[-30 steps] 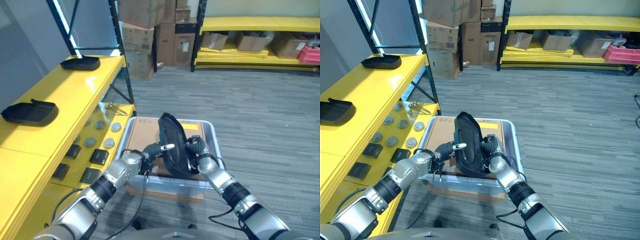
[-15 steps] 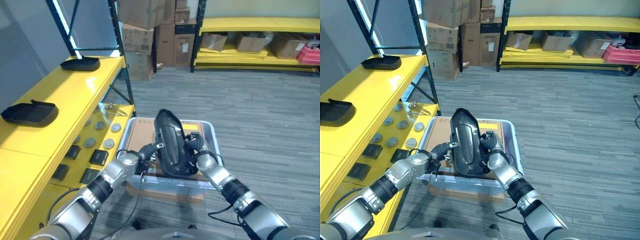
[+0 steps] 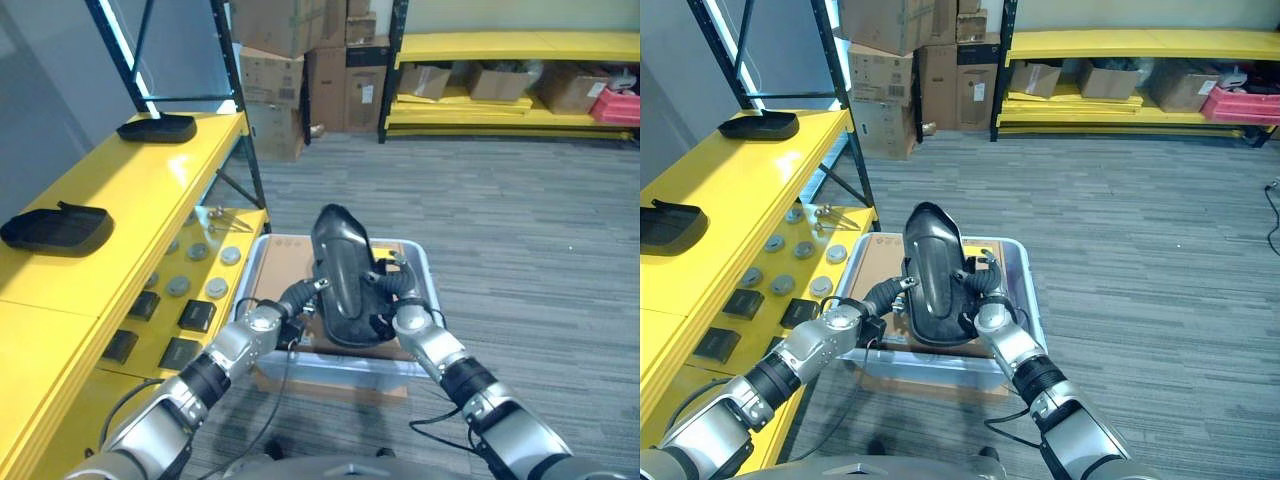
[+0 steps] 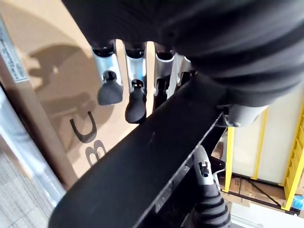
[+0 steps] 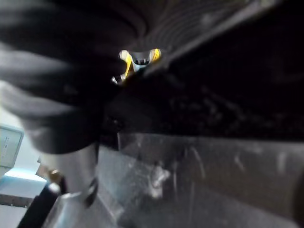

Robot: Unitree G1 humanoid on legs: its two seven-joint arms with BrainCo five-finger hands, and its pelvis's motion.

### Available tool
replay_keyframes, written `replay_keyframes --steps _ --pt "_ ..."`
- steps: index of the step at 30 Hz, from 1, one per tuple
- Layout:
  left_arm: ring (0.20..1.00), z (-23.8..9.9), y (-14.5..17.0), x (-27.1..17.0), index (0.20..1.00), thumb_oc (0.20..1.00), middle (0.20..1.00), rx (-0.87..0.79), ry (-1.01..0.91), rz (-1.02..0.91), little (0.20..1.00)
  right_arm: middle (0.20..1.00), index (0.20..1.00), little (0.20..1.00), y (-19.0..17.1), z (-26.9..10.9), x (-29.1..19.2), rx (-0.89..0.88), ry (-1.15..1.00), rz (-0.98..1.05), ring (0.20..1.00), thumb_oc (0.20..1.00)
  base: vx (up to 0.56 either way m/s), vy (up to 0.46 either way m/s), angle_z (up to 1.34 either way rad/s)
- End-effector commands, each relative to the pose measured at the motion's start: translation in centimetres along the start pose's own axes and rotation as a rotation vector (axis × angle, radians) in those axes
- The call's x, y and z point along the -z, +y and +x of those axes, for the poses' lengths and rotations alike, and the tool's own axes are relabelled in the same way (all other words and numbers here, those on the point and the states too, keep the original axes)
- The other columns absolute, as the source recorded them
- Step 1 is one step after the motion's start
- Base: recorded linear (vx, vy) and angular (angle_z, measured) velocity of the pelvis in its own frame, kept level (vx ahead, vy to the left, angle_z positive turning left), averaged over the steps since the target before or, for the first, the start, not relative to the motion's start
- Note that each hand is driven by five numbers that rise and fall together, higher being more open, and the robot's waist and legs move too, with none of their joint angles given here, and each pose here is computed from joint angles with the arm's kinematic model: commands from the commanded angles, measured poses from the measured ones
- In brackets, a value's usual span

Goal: Move parts from the plastic box to the shelf.

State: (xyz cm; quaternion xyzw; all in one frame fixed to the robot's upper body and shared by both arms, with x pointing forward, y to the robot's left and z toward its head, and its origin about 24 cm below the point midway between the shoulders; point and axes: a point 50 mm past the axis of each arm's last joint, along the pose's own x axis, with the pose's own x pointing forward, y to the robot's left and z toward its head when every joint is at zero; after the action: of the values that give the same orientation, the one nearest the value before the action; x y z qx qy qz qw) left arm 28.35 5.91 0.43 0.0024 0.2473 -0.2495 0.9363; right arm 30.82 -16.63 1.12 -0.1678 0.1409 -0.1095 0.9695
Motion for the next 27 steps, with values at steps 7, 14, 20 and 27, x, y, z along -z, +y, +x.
replay_keyframes --steps 7,14,20,27 --pt "0.200 -1.3 3.0 -5.3 0.200 0.200 0.200 -0.127 -0.305 -0.071 0.200 1.000 1.000 1.000 -3.4 0.1 -0.2 0.144 -0.040 0.157 1.000 1.000 0.00 0.000 0.00" --pt "0.200 -3.2 6.0 -4.5 0.200 0.200 0.200 -0.257 -0.351 -0.101 0.200 1.000 1.000 1.000 -7.4 -1.7 5.8 0.258 0.142 0.148 1.000 1.000 0.00 0.002 -0.01" --pt "0.200 -6.6 9.9 -3.7 0.200 0.200 0.200 -0.420 -0.464 -0.160 0.200 1.000 1.000 1.000 -9.4 -5.9 14.1 0.320 0.460 0.119 1.000 1.000 -0.03 0.009 -0.08" --pt "0.200 -11.3 12.5 -5.9 0.200 0.200 0.200 -0.529 -0.657 -0.105 0.200 1.000 1.000 1.000 -10.2 -11.0 20.6 0.333 0.700 0.057 1.000 1.000 -0.01 0.004 -0.01"
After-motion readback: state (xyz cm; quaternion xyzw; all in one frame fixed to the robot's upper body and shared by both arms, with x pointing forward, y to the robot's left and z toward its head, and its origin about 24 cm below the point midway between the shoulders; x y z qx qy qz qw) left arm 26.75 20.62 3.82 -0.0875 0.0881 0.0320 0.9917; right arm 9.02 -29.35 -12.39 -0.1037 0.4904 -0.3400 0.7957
